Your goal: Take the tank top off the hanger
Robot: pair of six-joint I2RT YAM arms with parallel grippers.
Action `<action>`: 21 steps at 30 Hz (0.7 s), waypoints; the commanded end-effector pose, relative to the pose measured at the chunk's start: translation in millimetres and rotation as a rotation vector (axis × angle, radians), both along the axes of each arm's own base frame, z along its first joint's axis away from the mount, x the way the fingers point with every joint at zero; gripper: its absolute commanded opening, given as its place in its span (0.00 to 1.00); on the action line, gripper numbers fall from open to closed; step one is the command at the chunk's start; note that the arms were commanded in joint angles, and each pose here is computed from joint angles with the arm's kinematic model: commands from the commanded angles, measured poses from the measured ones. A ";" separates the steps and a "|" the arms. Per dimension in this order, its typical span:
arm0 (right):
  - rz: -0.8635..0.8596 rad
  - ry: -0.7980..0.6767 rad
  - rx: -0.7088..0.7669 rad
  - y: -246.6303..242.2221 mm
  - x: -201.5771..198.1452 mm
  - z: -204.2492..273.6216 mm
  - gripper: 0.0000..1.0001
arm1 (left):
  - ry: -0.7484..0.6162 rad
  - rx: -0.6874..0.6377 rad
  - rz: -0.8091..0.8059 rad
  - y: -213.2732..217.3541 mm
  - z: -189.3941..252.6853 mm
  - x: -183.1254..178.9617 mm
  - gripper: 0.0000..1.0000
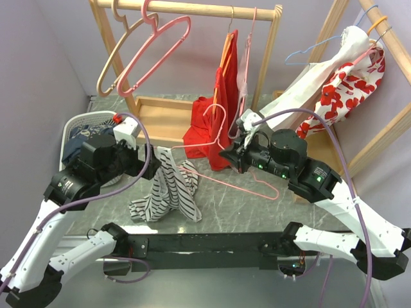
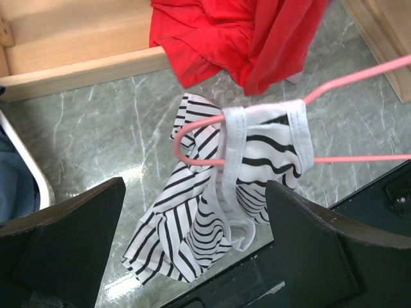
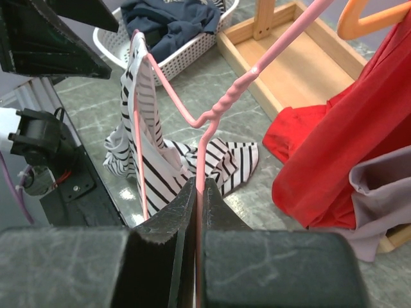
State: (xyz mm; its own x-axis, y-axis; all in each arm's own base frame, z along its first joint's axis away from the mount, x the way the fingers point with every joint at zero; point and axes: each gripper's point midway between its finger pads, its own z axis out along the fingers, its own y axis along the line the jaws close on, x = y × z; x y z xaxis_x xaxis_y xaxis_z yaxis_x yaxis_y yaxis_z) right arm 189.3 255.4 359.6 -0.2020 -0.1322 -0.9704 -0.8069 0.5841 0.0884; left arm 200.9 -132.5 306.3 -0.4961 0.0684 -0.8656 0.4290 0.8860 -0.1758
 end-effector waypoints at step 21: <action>-0.154 -0.085 0.170 -10.0 22.5 54.6 0.00 | -0.028 -0.308 0.027 -46.1 -3.0 35.1 0.82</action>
State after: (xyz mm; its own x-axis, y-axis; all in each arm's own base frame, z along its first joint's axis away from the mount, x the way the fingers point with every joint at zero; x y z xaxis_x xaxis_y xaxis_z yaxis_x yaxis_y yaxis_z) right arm 215.0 249.4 364.0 -0.2151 -0.0707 -0.9740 -0.7087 0.6975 0.1059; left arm 202.9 -188.8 275.9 -0.5868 -0.0275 -0.8093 0.5196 0.7537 -0.4024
